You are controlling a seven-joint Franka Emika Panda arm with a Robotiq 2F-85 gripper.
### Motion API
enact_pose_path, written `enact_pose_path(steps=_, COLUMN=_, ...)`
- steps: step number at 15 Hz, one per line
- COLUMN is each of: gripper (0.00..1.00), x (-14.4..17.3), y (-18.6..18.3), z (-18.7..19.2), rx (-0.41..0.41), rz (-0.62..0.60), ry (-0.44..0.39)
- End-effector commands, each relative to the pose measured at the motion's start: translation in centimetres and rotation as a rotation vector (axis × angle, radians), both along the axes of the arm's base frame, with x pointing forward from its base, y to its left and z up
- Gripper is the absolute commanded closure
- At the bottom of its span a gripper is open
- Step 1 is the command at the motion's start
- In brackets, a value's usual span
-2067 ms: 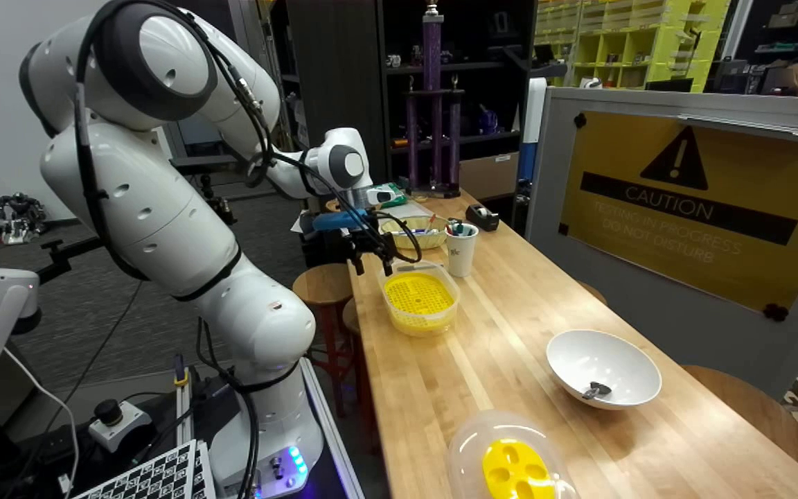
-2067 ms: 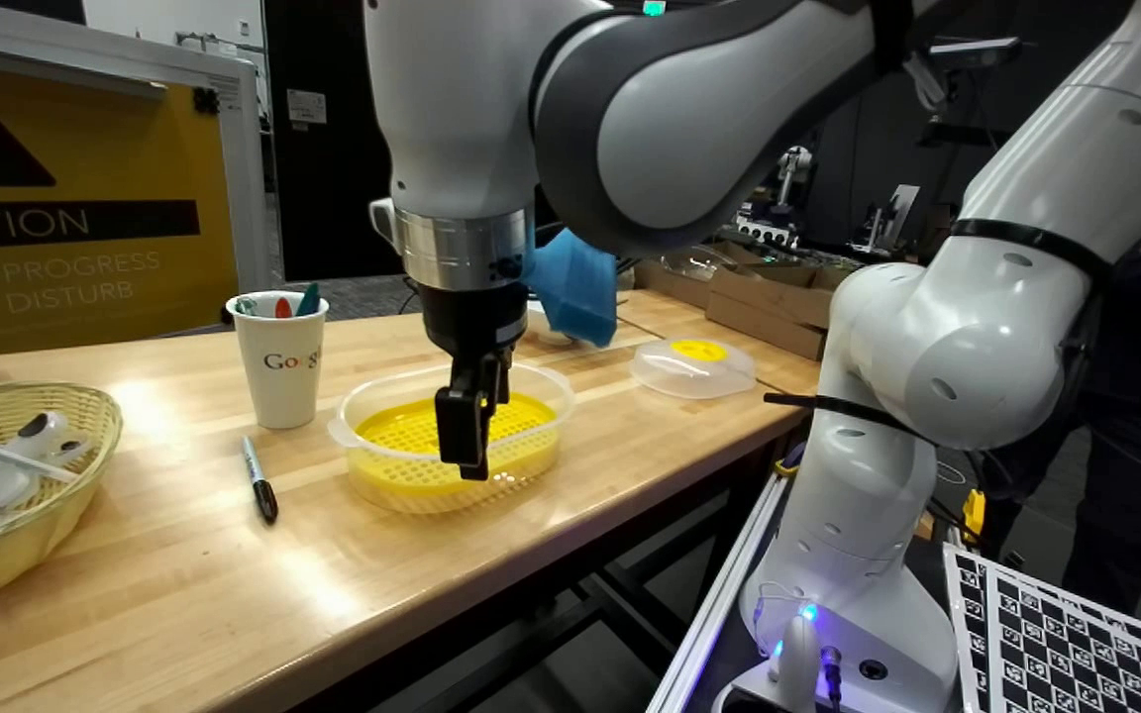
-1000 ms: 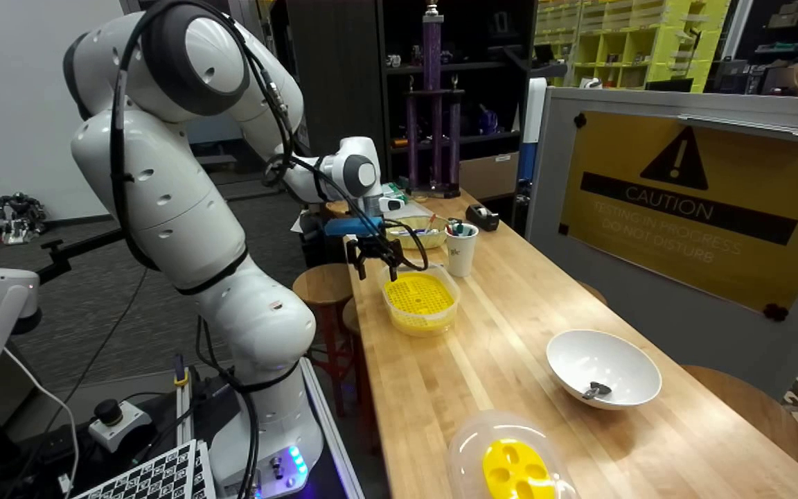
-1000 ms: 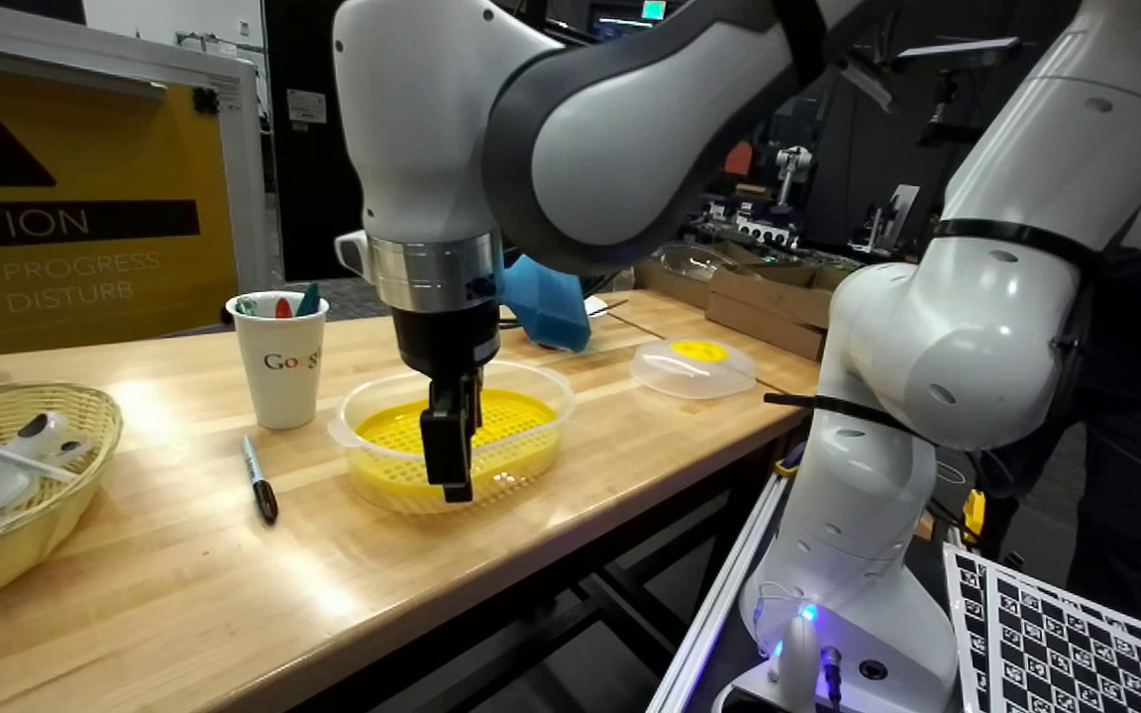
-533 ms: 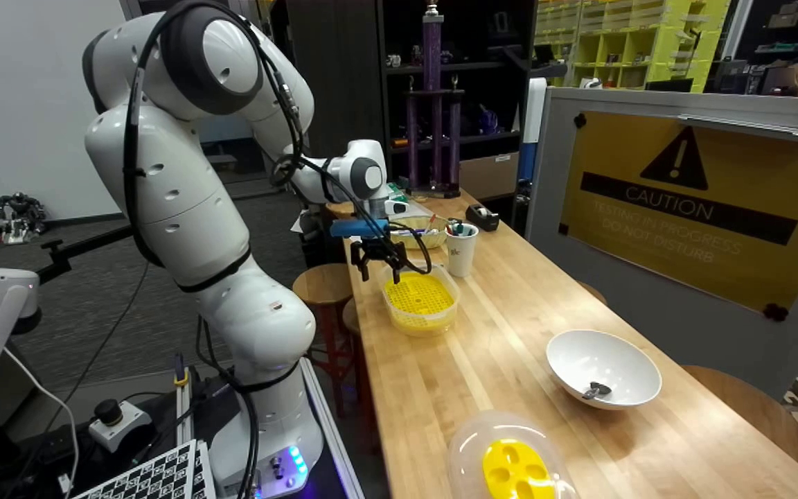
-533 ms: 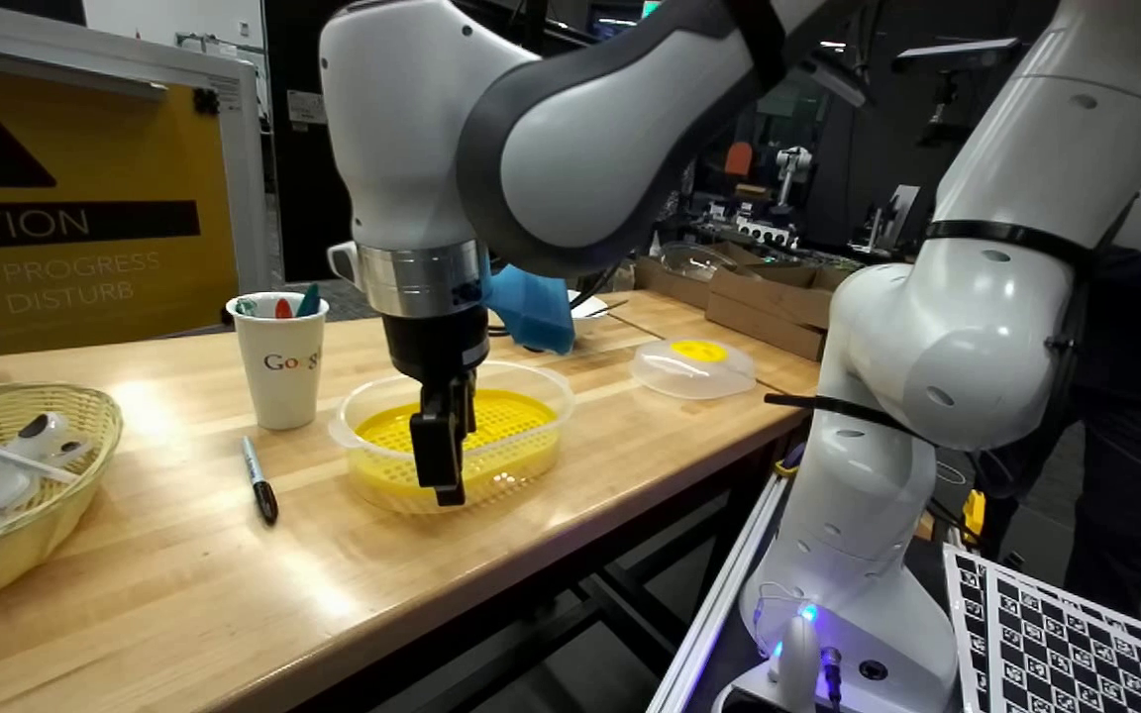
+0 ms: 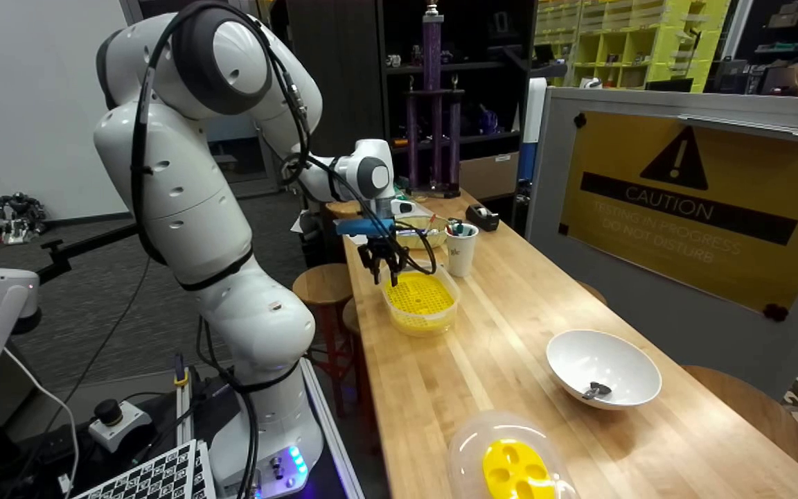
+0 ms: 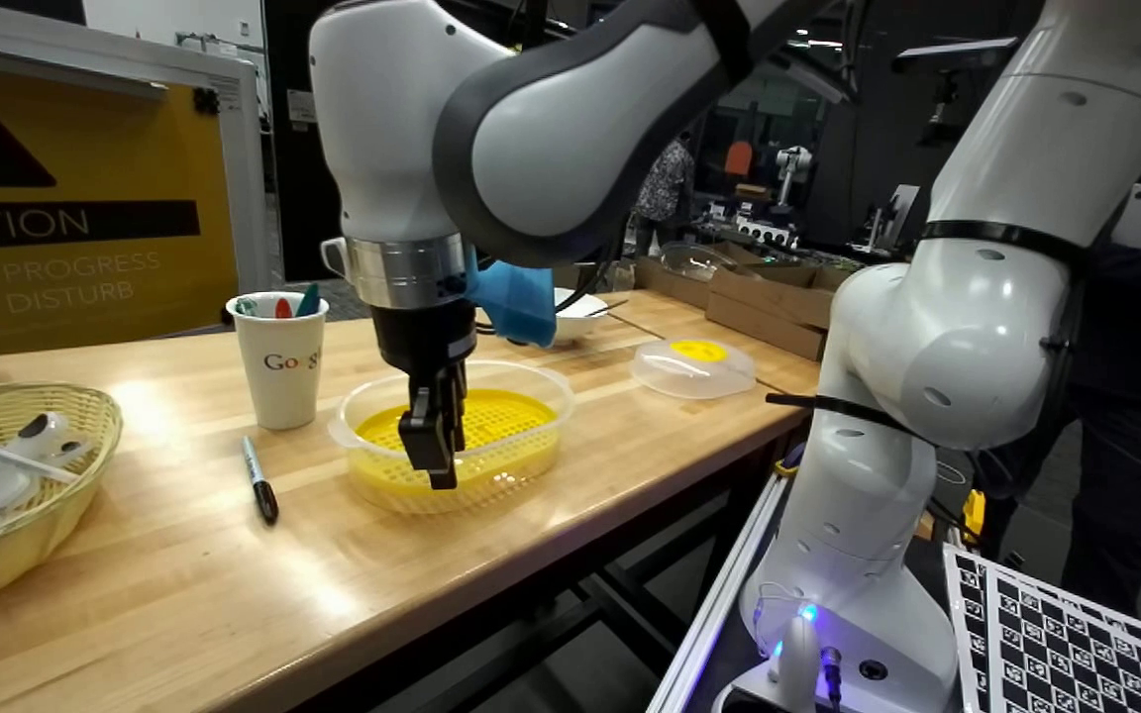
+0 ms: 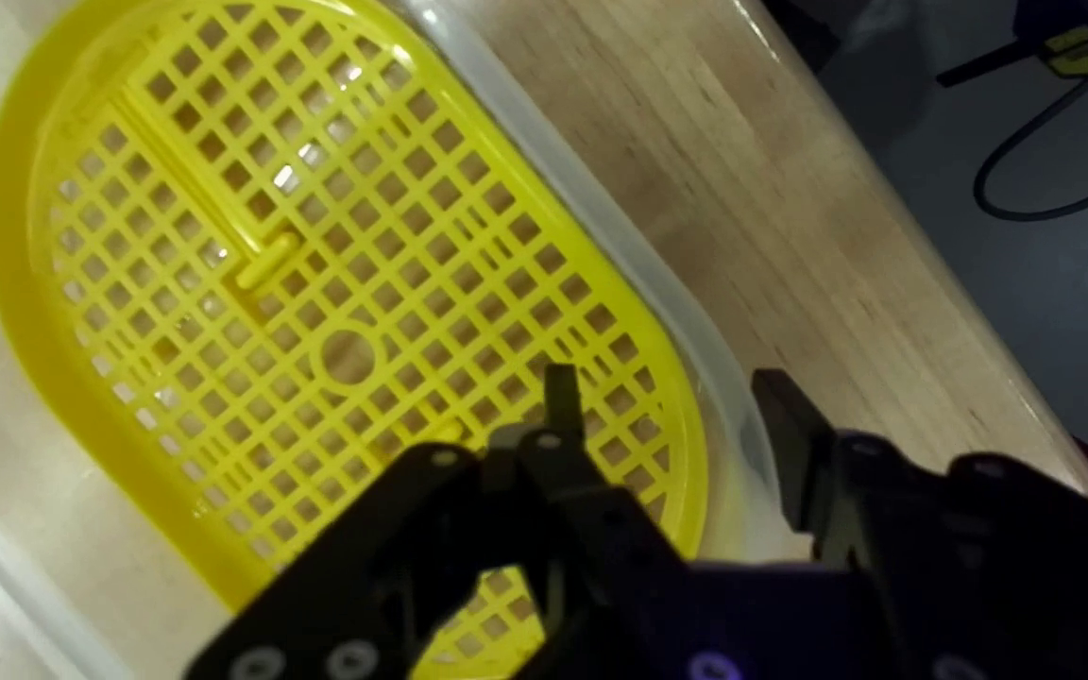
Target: Move the lunchbox forward
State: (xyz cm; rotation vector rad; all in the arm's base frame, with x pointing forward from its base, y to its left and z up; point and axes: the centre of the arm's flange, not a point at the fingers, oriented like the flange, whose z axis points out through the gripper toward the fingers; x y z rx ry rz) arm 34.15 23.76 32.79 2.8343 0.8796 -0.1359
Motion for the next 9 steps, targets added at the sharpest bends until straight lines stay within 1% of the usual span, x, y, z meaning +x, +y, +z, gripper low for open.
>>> enact_pose_path(steps=1, gripper=0.8, x=1.0, y=-0.16, z=0.43, rx=0.014, rz=0.002, ry=-0.007)
enact_pose_path(steps=4, gripper=0.99, x=1.24, y=-0.31, z=0.74, rx=0.017, rz=-0.005, ry=-0.017)
enact_pose_path(steps=6, gripper=1.0, x=1.31, y=-0.3, z=0.86, rx=0.017, rz=-0.009, ry=-0.026)
enact_pose_path(steps=7, gripper=0.98, x=1.32, y=-0.39, z=0.82, rx=0.015, rz=-0.011, ry=-0.025)
enact_pose_path(steps=9, gripper=0.98, x=1.53, y=-0.52, z=0.77, rx=0.013, rz=-0.018, ry=-0.026)
